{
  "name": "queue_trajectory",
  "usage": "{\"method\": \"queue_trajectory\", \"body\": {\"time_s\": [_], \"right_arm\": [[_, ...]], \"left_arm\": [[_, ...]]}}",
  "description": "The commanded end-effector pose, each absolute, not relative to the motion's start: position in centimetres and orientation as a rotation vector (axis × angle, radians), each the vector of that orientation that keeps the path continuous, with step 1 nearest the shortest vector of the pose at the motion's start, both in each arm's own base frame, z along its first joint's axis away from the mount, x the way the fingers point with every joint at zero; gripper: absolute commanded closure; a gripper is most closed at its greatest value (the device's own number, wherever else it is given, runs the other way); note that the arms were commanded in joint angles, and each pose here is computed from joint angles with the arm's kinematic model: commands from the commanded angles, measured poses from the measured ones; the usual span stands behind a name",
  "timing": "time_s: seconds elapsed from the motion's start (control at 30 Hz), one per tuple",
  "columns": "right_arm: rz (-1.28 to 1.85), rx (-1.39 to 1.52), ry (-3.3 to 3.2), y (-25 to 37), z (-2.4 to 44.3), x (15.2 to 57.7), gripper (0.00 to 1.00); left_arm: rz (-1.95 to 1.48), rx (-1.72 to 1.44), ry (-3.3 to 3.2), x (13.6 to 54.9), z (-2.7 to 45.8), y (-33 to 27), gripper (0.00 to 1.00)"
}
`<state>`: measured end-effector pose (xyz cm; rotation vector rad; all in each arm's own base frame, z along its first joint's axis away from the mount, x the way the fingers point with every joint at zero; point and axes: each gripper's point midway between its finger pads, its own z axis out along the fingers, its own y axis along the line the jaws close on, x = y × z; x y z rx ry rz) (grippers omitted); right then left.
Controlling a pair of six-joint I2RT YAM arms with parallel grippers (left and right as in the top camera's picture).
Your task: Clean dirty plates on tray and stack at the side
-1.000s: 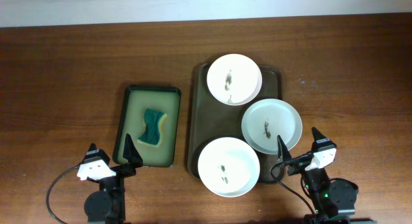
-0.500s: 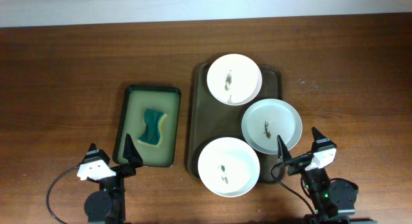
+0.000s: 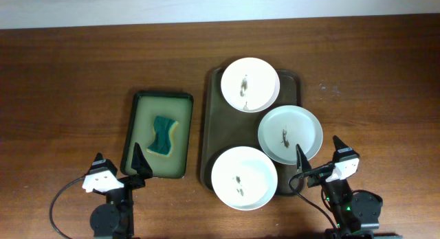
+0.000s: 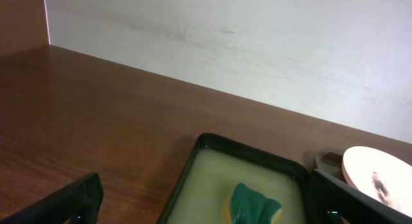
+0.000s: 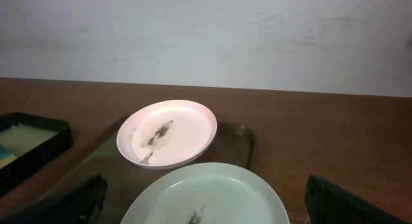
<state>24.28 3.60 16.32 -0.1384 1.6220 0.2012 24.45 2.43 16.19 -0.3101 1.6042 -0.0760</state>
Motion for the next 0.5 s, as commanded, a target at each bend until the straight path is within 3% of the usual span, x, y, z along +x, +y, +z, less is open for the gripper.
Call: {"method": "queue_trajectory", "body": {"time_s": [0.0,0.27,0.47], "right_arm": [[0.214,-0.145,1.626,3.9,16.1,24.2,0.02],[0.125,-0.117,1.632,2.6,15.9,24.5,0.02],[0.287,-0.16,1.597,4.8,16.8,24.0,0.01]], "left_arm": [[-0.059,-0.307,1.605,24.4,16.0,2.5,0.01],[-0.061,-0.306,1.597,24.4,16.2,2.5,0.01],[-0.163,-0.211,1.62,24.6,16.1,0.4,0.01]]}}
